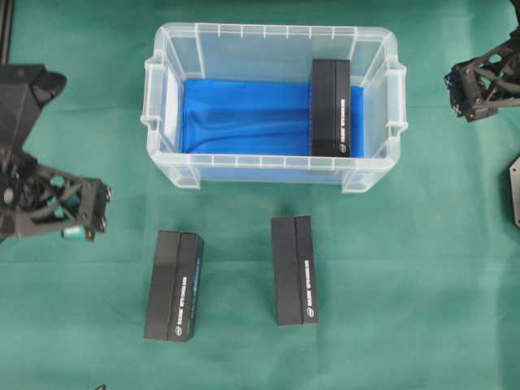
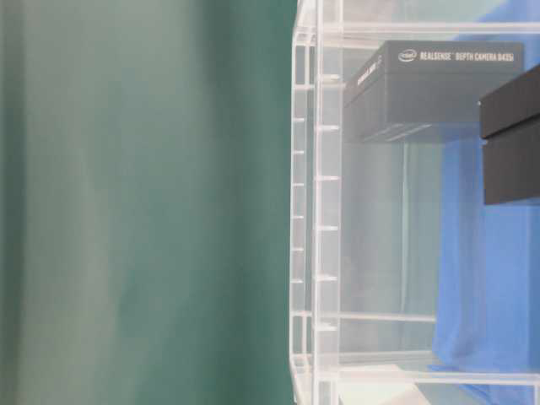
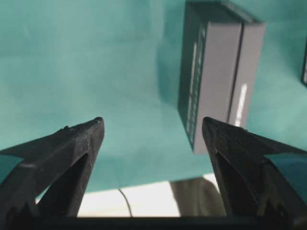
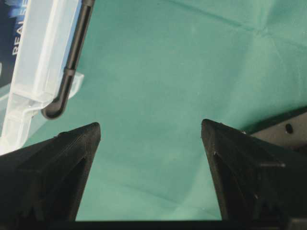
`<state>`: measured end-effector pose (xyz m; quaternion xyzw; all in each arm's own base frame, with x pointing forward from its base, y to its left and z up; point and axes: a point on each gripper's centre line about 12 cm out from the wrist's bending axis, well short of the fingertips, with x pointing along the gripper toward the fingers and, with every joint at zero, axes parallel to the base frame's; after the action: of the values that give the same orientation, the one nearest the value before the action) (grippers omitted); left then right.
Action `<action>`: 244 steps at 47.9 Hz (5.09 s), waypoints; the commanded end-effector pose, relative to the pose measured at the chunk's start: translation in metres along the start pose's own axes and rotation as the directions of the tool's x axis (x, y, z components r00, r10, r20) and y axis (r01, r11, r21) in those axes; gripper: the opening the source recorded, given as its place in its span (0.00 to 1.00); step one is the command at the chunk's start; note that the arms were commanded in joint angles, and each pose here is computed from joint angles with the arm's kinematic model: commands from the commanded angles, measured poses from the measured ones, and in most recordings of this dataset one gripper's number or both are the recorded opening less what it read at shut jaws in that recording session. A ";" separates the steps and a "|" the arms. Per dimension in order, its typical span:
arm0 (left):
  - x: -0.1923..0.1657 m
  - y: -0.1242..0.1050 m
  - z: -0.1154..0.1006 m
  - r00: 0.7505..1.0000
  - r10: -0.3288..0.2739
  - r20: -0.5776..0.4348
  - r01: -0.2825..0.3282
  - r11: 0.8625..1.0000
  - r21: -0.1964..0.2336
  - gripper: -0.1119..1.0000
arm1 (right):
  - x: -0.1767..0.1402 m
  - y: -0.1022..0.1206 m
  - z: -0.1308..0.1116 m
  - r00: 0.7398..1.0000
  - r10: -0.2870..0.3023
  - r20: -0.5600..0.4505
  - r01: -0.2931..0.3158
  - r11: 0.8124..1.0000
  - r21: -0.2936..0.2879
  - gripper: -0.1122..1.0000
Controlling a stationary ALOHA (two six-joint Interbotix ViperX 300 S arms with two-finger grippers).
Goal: Take out the box from the case.
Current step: 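Retract the left gripper to the left side, then move the right gripper over the right pair of black boxes, then lower the open right gripper around the right black boxes and close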
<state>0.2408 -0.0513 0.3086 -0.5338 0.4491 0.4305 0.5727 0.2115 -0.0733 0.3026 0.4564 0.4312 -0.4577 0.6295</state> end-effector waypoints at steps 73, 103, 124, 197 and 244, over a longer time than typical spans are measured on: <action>-0.005 0.024 0.114 0.996 0.035 0.085 -0.034 0.999 -0.018 0.88 | 0.012 0.036 0.012 0.999 0.045 -0.003 -0.045 0.996 0.079 0.85; -0.006 0.024 0.115 0.996 0.035 0.086 -0.036 0.999 0.004 0.88 | 0.029 0.122 0.026 0.997 0.075 -0.023 -0.073 0.992 0.098 0.85; -0.007 0.019 0.115 0.995 -0.012 0.099 0.010 1.000 0.025 0.88 | 0.044 0.163 0.033 0.997 0.074 -0.033 -0.071 0.994 0.083 0.85; -0.007 0.020 0.112 0.995 -0.015 0.097 0.011 0.999 0.037 0.88 | 0.051 0.157 0.030 0.999 0.031 -0.028 -0.027 0.994 0.109 0.85; -0.008 0.020 0.112 0.995 -0.018 0.098 0.012 0.998 0.058 0.88 | 0.099 0.147 0.024 0.999 0.033 -0.032 -0.028 0.989 0.146 0.86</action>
<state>0.2254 0.0619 0.3074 -0.4946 0.4370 0.4457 0.6048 0.3766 -0.0874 0.2346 0.5104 0.4117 -0.4753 0.5866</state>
